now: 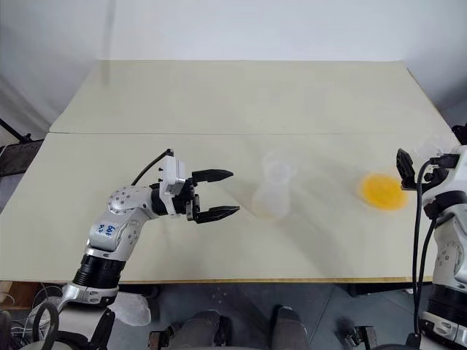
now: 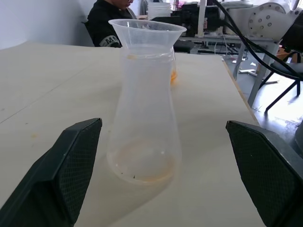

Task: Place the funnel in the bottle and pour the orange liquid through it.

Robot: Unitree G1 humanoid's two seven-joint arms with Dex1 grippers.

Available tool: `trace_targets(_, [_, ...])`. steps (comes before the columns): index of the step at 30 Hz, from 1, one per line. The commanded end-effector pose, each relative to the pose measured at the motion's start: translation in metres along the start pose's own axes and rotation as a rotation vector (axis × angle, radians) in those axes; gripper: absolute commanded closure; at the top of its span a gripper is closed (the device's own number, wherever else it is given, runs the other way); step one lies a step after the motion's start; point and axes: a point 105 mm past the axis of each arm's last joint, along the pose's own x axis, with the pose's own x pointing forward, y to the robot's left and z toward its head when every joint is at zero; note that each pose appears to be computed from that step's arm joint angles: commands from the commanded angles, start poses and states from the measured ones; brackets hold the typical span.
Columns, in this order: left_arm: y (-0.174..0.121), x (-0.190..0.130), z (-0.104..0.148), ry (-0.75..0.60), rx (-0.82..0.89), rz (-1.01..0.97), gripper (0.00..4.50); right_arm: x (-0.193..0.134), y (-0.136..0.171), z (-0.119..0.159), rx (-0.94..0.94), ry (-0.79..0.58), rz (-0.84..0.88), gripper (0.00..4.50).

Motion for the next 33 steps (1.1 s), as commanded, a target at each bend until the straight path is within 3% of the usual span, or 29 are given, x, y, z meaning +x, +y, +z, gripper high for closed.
trace_targets(1, [-0.002, -0.002, 0.011, -0.022, 0.04, 0.0, 0.0, 0.0, -0.004, 0.017, -0.022, -0.054, -0.005, 0.4])
trace_targets(6, [-0.002, -0.002, 0.01, -0.018, 0.039, 0.001, 0.0, -0.002, 0.001, 0.02, -0.003, -0.07, 0.009, 1.91])
trace_targets(7, [-0.002, -0.002, 0.01, -0.018, 0.039, 0.0, 0.0, -0.002, 0.001, 0.021, -0.004, -0.071, 0.01, 2.04])
trace_targets(11, [-0.002, -0.001, 0.01, -0.018, 0.037, -0.003, 0.0, -0.007, 0.005, 0.026, -0.009, -0.08, 0.018, 2.04])
trace_targets(21, [0.003, 0.002, 0.011, -0.021, 0.052, -0.077, 0.0, -0.028, 0.1, 0.081, -0.274, -0.103, 0.3, 2.04])
trace_targets(28, [0.015, 0.002, 0.012, -0.043, 0.04, -0.126, 0.0, -0.034, 0.147, 0.093, -0.48, -0.086, 0.39, 2.04])
trace_targets(33, [0.02, 0.006, 0.011, -0.04, 0.038, -0.196, 0.0, -0.038, 0.171, 0.074, -0.709, -0.011, 0.467, 2.04])
